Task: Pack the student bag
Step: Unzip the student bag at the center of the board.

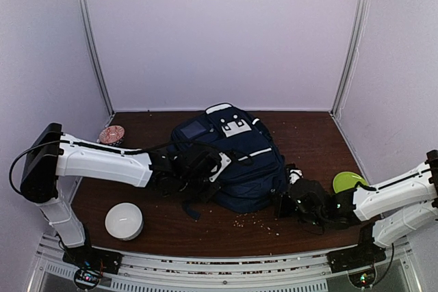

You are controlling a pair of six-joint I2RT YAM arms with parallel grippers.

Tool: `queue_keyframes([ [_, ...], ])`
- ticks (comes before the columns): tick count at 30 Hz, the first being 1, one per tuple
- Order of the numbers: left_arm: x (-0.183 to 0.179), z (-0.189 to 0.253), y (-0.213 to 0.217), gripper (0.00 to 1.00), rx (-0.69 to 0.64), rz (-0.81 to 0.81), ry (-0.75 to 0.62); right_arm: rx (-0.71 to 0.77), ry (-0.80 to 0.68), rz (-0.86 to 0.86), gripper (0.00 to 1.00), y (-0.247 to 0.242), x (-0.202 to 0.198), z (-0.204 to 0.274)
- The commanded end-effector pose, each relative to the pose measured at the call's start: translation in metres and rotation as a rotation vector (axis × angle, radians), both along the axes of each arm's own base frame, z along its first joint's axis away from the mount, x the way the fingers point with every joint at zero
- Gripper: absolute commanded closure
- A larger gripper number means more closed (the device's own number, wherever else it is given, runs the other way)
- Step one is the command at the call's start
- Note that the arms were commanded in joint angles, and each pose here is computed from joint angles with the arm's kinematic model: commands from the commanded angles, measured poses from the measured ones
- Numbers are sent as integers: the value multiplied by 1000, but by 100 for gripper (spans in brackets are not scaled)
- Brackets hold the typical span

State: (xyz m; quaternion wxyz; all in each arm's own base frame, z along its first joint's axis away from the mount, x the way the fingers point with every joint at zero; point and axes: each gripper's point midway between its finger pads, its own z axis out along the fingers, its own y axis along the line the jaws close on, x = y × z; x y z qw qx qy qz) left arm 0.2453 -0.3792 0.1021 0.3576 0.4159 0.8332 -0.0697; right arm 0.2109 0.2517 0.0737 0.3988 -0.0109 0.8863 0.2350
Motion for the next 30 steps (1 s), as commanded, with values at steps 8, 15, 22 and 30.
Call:
queue_keyframes([
  [8,5,-21,56,100,195,135,6,19,100,-130,100,-42,-18,-27],
  [15,4,-21,62,100,199,144,1,72,96,-148,100,-41,-26,-22],
  [22,-3,-24,75,100,196,169,10,57,69,-261,100,-58,-15,-31],
  [30,-5,-24,91,100,211,194,-6,72,55,-360,100,-83,-9,-28],
])
